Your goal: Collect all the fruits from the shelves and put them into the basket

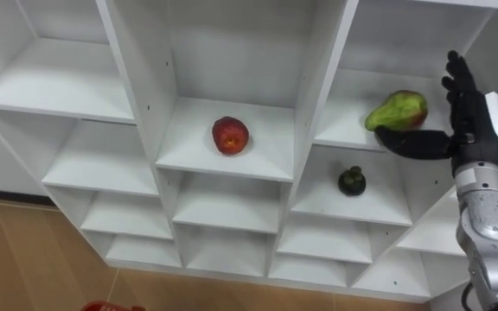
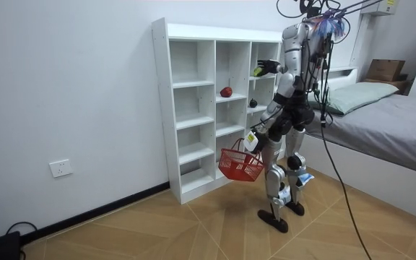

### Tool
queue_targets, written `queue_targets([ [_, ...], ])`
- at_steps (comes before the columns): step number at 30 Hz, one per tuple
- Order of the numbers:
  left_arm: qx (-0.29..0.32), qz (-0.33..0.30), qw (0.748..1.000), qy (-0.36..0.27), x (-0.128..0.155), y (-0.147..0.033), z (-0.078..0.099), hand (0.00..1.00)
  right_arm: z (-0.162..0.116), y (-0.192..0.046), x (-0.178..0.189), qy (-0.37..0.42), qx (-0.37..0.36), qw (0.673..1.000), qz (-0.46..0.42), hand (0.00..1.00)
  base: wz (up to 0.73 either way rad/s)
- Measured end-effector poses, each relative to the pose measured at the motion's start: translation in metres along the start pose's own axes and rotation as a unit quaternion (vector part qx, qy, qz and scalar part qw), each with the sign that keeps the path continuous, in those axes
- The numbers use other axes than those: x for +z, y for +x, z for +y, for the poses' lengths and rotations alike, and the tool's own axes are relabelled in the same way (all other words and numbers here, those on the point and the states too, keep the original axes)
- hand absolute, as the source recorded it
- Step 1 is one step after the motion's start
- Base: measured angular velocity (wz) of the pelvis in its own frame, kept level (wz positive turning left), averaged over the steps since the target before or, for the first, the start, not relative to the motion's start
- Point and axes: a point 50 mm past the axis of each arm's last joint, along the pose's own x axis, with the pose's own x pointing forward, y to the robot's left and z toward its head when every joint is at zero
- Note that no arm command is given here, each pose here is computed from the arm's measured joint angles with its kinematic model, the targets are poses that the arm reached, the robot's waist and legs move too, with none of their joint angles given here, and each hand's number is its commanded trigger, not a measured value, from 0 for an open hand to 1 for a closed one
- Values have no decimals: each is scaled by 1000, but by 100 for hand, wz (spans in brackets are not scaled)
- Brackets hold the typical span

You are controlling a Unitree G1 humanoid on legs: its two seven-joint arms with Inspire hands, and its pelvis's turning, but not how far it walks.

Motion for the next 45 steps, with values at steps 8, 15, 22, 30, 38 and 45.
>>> queue_targets([
  [8,-1,1,1000,1,-1,0,0,100,3,0,1,-6,15,1000,-2,0,0],
  [15,-9,4,1000,3,-2,-1,2,100,4,6,8,-16,17,1000,-16,0,0],
  [22,-6,3,1000,3,-2,0,2,100,4,8,9,-15,18,1000,-17,0,1],
  [30,-2,-8,1000,4,4,1,4,100,-3,9,4,-12,20,1000,-4,0,2],
  [38,2,-10,1000,7,4,0,8,100,-4,10,4,-13,30,999,-3,0,0],
  [45,10,-7,1000,13,1,-1,15,100,-12,19,-8,-24,34,998,38,0,0],
])
